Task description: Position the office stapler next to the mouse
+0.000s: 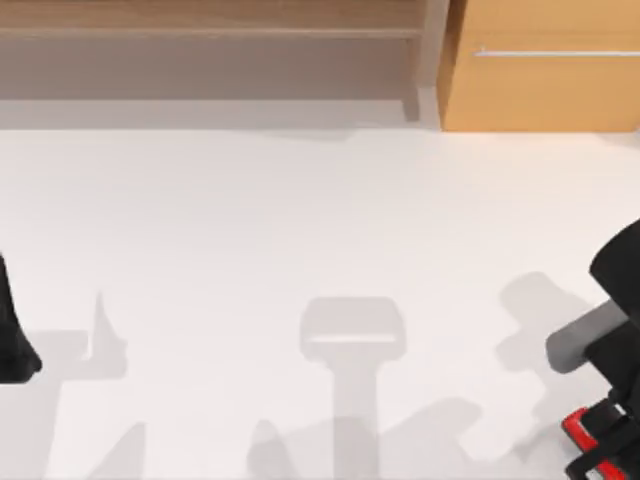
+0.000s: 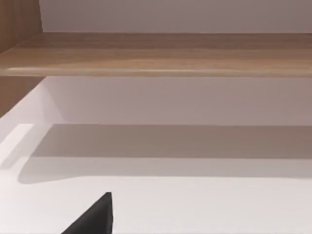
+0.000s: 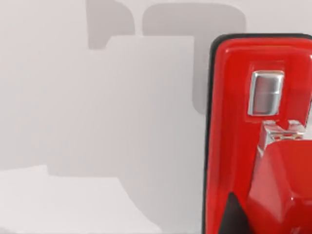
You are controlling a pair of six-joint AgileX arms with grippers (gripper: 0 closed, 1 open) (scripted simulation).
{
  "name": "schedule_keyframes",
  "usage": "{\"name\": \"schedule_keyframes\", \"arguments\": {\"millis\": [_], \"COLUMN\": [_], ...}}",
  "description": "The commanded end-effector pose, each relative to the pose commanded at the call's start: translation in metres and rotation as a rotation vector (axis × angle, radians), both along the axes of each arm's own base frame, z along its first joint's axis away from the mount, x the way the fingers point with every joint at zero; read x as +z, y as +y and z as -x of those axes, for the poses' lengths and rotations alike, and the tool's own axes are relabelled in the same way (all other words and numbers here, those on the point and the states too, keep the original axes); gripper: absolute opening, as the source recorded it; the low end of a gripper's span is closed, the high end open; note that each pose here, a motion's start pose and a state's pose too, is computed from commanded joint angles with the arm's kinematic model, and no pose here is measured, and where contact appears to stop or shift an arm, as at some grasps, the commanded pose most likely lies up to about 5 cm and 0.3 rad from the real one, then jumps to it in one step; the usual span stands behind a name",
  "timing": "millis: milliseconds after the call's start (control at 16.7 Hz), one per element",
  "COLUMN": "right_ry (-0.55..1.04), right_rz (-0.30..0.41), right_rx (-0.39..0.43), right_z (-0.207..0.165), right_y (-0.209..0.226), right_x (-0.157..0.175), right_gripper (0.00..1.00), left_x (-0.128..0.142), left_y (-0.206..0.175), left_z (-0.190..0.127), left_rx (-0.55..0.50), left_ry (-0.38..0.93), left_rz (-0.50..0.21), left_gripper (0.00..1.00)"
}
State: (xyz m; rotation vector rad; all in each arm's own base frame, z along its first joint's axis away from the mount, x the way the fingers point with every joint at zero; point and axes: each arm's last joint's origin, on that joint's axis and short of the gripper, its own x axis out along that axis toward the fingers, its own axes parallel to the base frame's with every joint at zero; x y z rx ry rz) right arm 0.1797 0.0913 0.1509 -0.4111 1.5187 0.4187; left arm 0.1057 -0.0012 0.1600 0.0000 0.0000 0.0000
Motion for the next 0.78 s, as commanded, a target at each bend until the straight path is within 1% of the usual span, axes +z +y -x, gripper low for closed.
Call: {"name": "schedule_keyframes", "arguments": {"millis": [180,420,600,780], "right_ry": [-0.091,-0.227,-0.312,-0.369], "right_rz": [-0.042,-0.093,-0.113,-0.113], "right_rx": [-0.008,-0.043,-0.088,-0.149], "right_z": [-0.012,-0.04,-0.063,-0.085], "right_y": [0.002,0.002,-0.005,-0.018], "right_x": [0.023,0.062,0.091,0.112], "right_gripper": [0.0,0.0,0.0,0.0], "left_x": [0.0,0.0,0.0,0.0], "left_y": [0.0,0.0,0.0,0.0], "left_z": [0.0,0.0,0.0,0.0], "left_rx": [0.0,0.0,0.0,0.0], "left_ry": [0.0,0.0,0.0,0.0], "left_rz": [0.0,0.0,0.0,0.0], "left_gripper": [1.0,1.0,1.0,1.0]}}
